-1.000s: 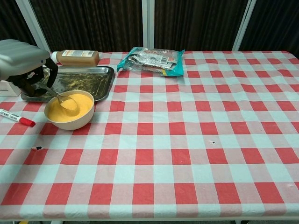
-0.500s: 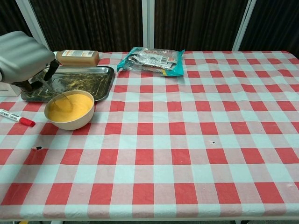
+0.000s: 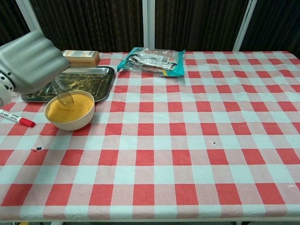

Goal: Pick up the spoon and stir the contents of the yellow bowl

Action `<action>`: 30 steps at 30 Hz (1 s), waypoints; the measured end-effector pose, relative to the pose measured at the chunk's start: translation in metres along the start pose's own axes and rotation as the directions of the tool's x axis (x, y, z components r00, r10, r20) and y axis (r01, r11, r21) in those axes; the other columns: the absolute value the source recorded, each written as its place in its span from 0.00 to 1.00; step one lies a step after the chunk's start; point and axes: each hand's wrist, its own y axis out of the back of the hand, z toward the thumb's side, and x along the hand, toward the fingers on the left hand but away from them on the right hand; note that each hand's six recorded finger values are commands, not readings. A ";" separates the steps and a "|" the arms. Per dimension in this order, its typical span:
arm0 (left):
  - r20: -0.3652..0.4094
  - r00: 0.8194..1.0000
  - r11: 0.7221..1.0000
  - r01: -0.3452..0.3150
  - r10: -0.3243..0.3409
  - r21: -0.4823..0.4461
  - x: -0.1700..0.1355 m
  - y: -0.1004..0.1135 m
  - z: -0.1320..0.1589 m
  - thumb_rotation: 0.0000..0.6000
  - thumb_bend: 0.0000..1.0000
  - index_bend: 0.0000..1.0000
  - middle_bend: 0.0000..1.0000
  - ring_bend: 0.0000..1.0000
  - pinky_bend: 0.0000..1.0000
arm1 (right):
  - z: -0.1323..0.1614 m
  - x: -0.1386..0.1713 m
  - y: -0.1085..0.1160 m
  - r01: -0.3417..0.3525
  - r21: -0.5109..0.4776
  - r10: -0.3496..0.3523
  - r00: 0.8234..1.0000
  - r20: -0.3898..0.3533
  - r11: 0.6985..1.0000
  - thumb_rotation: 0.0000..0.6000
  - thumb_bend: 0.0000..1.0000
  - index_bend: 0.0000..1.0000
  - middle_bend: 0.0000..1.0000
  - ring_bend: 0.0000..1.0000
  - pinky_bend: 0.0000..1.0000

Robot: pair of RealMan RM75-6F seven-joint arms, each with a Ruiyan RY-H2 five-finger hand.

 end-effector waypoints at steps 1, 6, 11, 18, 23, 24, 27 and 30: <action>-0.003 1.000 1.000 -0.002 0.002 -0.004 0.001 0.001 0.000 1.00 0.42 0.64 0.95 0.95 1.00 | 0.000 0.000 0.000 0.000 0.001 0.000 1.000 0.000 1.000 1.00 0.19 0.12 0.29 0.11 0.25; -0.001 1.000 1.000 -0.014 0.014 0.010 0.002 0.005 0.002 1.00 0.42 0.64 0.96 0.96 1.00 | 0.000 0.000 0.001 0.003 0.001 -0.003 1.000 0.000 1.000 1.00 0.19 0.12 0.29 0.11 0.25; 0.022 1.000 0.997 0.001 -0.002 0.072 0.005 -0.007 0.011 1.00 0.42 0.65 0.96 0.96 1.00 | 0.001 0.000 -0.001 -0.004 0.000 0.004 1.000 -0.004 1.000 1.00 0.19 0.12 0.29 0.11 0.25; -0.020 1.000 0.997 0.025 -0.024 0.071 0.011 -0.017 0.003 1.00 0.42 0.65 0.96 0.96 1.00 | 0.000 0.000 0.002 0.003 0.003 -0.003 1.000 0.000 1.000 1.00 0.19 0.12 0.29 0.11 0.25; -0.051 0.999 1.000 0.004 -0.003 0.027 0.009 -0.007 -0.010 1.00 0.42 0.65 0.96 0.96 1.00 | 0.000 0.002 0.001 0.002 0.001 -0.002 1.000 -0.003 1.000 1.00 0.19 0.12 0.29 0.11 0.25; -0.057 0.998 1.000 0.002 -0.001 0.020 0.008 -0.006 -0.012 1.00 0.42 0.65 0.96 0.96 1.00 | 0.000 0.002 0.001 0.001 0.001 -0.001 1.000 -0.003 1.000 1.00 0.19 0.12 0.29 0.11 0.25; -0.057 0.998 0.999 0.017 -0.015 0.033 0.008 -0.006 -0.012 1.00 0.42 0.69 0.97 0.97 1.00 | 0.001 0.002 0.001 -0.002 0.002 0.002 1.000 -0.005 1.000 1.00 0.19 0.12 0.29 0.11 0.25; -0.045 0.998 0.996 0.053 -0.050 0.078 0.007 -0.009 -0.010 1.00 0.43 0.73 0.97 0.97 1.00 | 0.001 0.003 0.002 0.000 0.003 0.000 1.000 -0.008 1.000 1.00 0.19 0.12 0.29 0.11 0.25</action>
